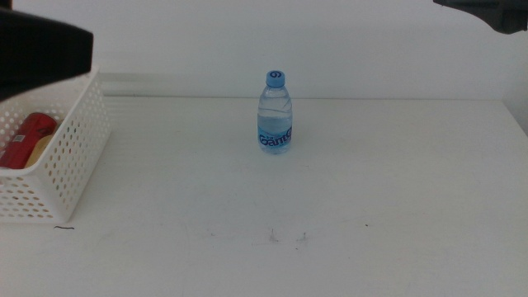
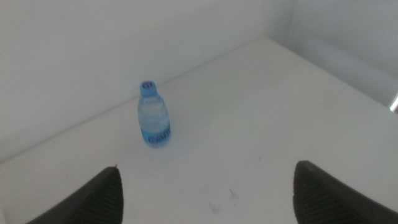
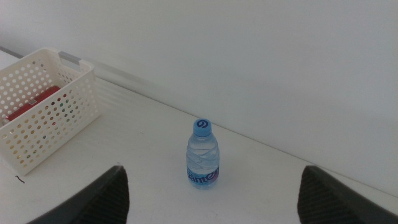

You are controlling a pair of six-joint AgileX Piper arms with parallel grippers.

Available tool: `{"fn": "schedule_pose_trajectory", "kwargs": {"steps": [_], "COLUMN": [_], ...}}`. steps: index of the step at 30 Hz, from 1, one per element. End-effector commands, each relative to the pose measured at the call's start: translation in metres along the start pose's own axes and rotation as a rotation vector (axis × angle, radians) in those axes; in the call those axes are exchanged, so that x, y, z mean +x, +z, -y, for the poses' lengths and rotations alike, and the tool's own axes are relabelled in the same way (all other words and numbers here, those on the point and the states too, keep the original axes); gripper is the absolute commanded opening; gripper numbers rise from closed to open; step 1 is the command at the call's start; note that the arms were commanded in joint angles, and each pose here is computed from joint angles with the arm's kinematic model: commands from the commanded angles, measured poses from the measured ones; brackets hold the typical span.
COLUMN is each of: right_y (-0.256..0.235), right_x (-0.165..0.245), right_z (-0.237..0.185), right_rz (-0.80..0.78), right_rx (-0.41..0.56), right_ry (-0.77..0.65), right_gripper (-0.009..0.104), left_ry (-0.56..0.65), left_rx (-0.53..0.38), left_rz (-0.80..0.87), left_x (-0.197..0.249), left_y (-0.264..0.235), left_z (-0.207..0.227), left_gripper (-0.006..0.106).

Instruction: Use arms to grab the bottles and put them into the dustbin to the left of the table.

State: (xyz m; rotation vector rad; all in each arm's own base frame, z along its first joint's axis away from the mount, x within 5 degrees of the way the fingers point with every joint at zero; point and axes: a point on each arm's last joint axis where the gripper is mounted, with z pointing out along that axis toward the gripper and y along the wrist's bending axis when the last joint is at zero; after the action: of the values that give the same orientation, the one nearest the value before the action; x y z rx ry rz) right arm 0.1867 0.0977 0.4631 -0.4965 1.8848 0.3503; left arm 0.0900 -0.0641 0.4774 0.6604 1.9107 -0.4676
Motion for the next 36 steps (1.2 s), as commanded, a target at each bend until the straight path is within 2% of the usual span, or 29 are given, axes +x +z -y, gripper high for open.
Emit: {"fn": "schedule_pose_trajectory", "kwargs": {"steps": [1,4,9,14,17,20,28,36], "right_y": [-0.002,-0.002,-0.002,-0.002,-0.002,-0.002,-0.002,-0.002], "right_x": [-0.001,-0.001,-0.001,-0.001,-0.001,-0.001,-0.001,-0.001], "right_z": [0.001,0.001,0.001,0.001,0.001,0.001,0.001,0.001], "right_rz": [0.007,0.007,0.009,0.011,0.011,0.011,0.013,0.013], "right_rx": [0.007,0.007,0.007,0.007,0.007,0.007,0.007,0.007], "right_ry": [-0.009,-0.009,-0.009,-0.009,-0.009,-0.009,-0.009,-0.009], "right_gripper": [0.091,0.091,0.091,0.091,0.091,0.091,0.091,0.091], "left_ry": [-0.003,0.0,0.02,-0.101,-0.171,-0.131,0.051,0.007], "left_rx": [-0.007,-0.024,-0.123,-0.173,-0.21,-0.251,-0.242,-0.206], "left_rz": [0.054,0.088,0.129,0.222,0.169,0.173,0.337,0.393], "left_x": [-0.005,-0.008,0.007,0.086,0.148,0.183,0.195,0.214], "left_y": [-0.001,0.0,0.024,0.095,0.13,0.148,0.169,0.216], "left_z": [0.0,-0.002,-0.017,-0.033,-0.037,-0.034,-0.022,-0.021], "left_gripper": [0.094,0.094,0.094,0.094,0.094,0.094,0.094,0.094]}}
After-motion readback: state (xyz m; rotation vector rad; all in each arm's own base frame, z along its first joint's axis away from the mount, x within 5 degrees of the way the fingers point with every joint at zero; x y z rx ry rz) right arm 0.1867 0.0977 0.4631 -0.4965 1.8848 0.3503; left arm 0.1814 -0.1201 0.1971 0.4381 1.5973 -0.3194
